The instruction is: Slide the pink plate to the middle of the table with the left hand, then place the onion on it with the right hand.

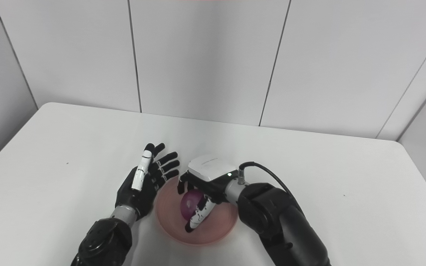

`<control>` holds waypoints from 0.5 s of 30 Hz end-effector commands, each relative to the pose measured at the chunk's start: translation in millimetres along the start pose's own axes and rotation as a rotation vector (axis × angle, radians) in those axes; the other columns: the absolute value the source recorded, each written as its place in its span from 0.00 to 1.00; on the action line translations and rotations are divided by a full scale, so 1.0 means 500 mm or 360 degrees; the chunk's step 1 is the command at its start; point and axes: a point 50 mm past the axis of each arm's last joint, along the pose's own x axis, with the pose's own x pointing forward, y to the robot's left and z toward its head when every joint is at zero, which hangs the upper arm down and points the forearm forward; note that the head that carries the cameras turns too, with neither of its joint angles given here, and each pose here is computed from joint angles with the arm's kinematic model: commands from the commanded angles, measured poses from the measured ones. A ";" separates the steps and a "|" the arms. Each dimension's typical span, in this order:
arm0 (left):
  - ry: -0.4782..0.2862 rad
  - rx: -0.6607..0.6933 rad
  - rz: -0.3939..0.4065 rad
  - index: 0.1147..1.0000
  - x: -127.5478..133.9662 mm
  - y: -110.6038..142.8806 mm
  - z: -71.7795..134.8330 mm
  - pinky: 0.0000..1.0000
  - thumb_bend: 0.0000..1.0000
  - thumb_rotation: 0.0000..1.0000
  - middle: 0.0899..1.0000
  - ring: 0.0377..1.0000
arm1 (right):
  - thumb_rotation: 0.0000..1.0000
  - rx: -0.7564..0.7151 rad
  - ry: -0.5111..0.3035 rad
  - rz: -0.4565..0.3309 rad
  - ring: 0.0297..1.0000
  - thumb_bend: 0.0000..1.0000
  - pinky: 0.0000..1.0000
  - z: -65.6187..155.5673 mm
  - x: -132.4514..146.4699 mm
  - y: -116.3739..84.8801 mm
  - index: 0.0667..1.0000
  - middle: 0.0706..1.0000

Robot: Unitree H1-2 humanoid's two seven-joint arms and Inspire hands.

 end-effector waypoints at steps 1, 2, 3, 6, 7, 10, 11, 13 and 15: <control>-0.0041 0.0002 -0.0039 0.89 0.008 -0.010 0.019 0.80 0.60 0.80 0.77 0.79 | 0.42 -0.0037 0.0010 -0.0125 0.56 1.00 0.44 -0.001 -0.006 -0.055 0.67 0.63; -0.0042 0.0002 -0.0039 0.89 0.008 -0.011 0.019 0.79 0.60 0.80 0.77 0.79 | 0.43 -0.0041 0.0009 -0.0126 0.57 1.00 0.45 -0.001 -0.007 -0.055 0.68 0.65; -0.0042 0.0005 -0.0041 0.89 0.008 -0.010 0.019 0.79 0.60 0.80 0.77 0.79 | 0.43 -0.0043 0.0006 -0.0129 0.57 1.00 0.45 -0.003 -0.007 -0.055 0.68 0.65; -0.0045 0.0000 -0.0041 0.89 0.009 -0.010 0.019 0.80 0.60 0.80 0.77 0.79 | 0.45 -0.0053 0.0007 -0.0131 0.63 1.00 0.49 -0.003 -0.008 -0.058 0.68 0.70; -0.0046 -0.0002 -0.0039 0.89 0.009 -0.010 0.019 0.80 0.60 0.80 0.77 0.79 | 0.46 -0.0058 0.0006 -0.0137 0.63 1.00 0.50 -0.003 -0.008 -0.059 0.68 0.71; -0.0047 0.0001 -0.0037 0.89 0.010 -0.009 0.019 0.79 0.60 0.80 0.76 0.79 | 0.47 -0.0072 -0.0001 -0.0158 0.64 1.00 0.50 -0.004 -0.009 -0.061 0.67 0.71; -0.0047 0.0001 -0.0037 0.89 0.010 -0.009 0.019 0.79 0.60 0.80 0.76 0.79 | 0.48 -0.0083 -0.0004 -0.0169 0.64 1.00 0.51 -0.004 -0.010 -0.063 0.67 0.72; -0.0046 0.0001 -0.0038 0.89 0.009 -0.009 0.019 0.79 0.59 0.80 0.76 0.79 | 0.48 -0.0101 -0.0013 -0.0189 0.66 1.00 0.56 -0.005 -0.013 -0.067 0.66 0.72; -0.0042 -0.0001 -0.0041 0.89 0.008 -0.009 0.019 0.80 0.59 0.80 0.77 0.79 | 0.48 -0.0098 -0.0023 -0.0211 0.67 1.00 0.62 -0.006 -0.017 -0.073 0.66 0.72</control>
